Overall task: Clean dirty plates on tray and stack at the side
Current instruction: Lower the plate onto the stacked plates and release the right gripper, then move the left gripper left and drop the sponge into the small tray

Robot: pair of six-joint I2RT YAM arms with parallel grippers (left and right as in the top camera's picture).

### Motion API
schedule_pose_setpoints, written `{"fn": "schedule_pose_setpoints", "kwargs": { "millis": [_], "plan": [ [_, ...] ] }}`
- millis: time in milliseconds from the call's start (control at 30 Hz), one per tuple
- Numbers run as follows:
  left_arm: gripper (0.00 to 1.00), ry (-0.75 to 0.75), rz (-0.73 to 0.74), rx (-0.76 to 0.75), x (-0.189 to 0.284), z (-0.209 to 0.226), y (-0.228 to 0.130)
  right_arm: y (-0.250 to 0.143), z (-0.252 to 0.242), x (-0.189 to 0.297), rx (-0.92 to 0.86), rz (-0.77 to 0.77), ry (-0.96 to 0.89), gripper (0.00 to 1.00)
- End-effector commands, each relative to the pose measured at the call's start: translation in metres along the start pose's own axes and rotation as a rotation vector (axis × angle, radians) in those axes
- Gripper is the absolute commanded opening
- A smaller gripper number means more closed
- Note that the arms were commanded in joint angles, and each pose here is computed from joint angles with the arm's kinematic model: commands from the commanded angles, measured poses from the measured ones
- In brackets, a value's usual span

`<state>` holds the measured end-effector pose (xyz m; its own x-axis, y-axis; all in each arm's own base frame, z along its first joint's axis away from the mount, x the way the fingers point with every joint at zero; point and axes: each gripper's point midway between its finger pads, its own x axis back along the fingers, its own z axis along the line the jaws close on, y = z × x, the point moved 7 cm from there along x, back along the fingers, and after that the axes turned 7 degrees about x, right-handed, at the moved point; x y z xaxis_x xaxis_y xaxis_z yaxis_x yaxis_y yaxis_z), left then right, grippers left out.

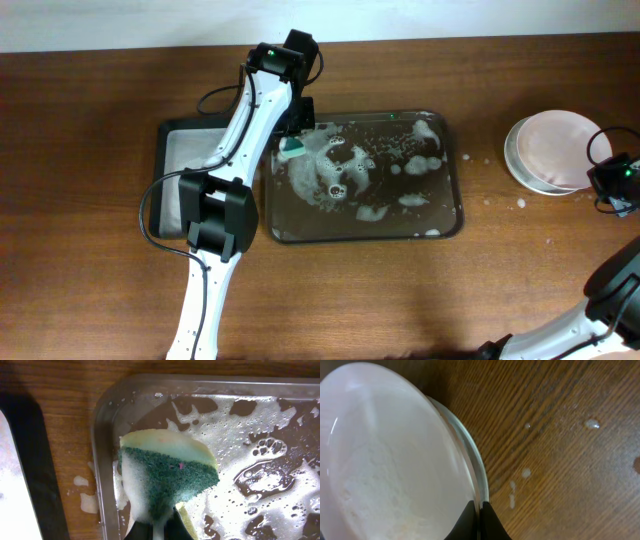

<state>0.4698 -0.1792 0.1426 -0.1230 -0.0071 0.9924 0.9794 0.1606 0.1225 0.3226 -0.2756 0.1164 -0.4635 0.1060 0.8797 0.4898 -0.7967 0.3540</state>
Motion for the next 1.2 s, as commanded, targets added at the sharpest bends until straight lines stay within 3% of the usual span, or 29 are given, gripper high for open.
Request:
{"fn": "schedule_pose_setpoints", "kwargs": {
  "millis": [0, 100, 167, 233, 300, 433, 633, 800, 900, 1167],
  "plan": [
    [0.01, -0.04, -0.053, -0.008, 0.024, -0.003, 0.004, 0.005, 0.004, -0.005, 0.006, -0.017, -0.001, 0.04],
    [0.01, -0.039, -0.052, -0.008, 0.024, -0.003, 0.003, 0.005, 0.007, -0.006, 0.013, -0.019, 0.003, 0.09],
    [0.01, -0.039, -0.052, -0.008, 0.024, -0.003, 0.004, 0.004, 0.009, -0.006, 0.02, -0.016, 0.001, 0.24],
    [0.01, -0.039, -0.052, -0.008, 0.024, -0.003, 0.004, 0.003, 0.011, -0.007, 0.024, -0.015, 0.0, 0.47],
    [0.01, -0.039, -0.052, -0.008, 0.024, -0.003, 0.003, 0.003, 0.012, -0.007, 0.026, -0.014, 0.003, 0.54],
    [0.01, -0.038, -0.052, -0.009, 0.024, -0.003, 0.003, 0.002, 0.025, 0.002, 0.034, -0.005, 0.105, 0.6],
    [0.01, -0.038, -0.064, -0.015, 0.054, 0.009, -0.001, -0.002, 0.06, 0.067, 0.082, -0.036, 0.253, 0.65],
    [0.01, 0.044, -0.073, -0.02, 0.09, 0.038, -0.012, -0.029, 0.102, 0.1, 0.262, -0.024, 0.297, 0.68],
    [0.01, 0.171, -0.039, -0.011, 0.097, 0.062, -0.02, -0.049, 0.126, 0.099, 0.333, 0.029, 0.322, 0.73],
    [0.01, 0.172, -0.014, 0.033, 0.094, 0.1, -0.006, -0.096, 0.178, 0.081, 0.503, 0.152, 0.374, 0.74]
  ]
}}
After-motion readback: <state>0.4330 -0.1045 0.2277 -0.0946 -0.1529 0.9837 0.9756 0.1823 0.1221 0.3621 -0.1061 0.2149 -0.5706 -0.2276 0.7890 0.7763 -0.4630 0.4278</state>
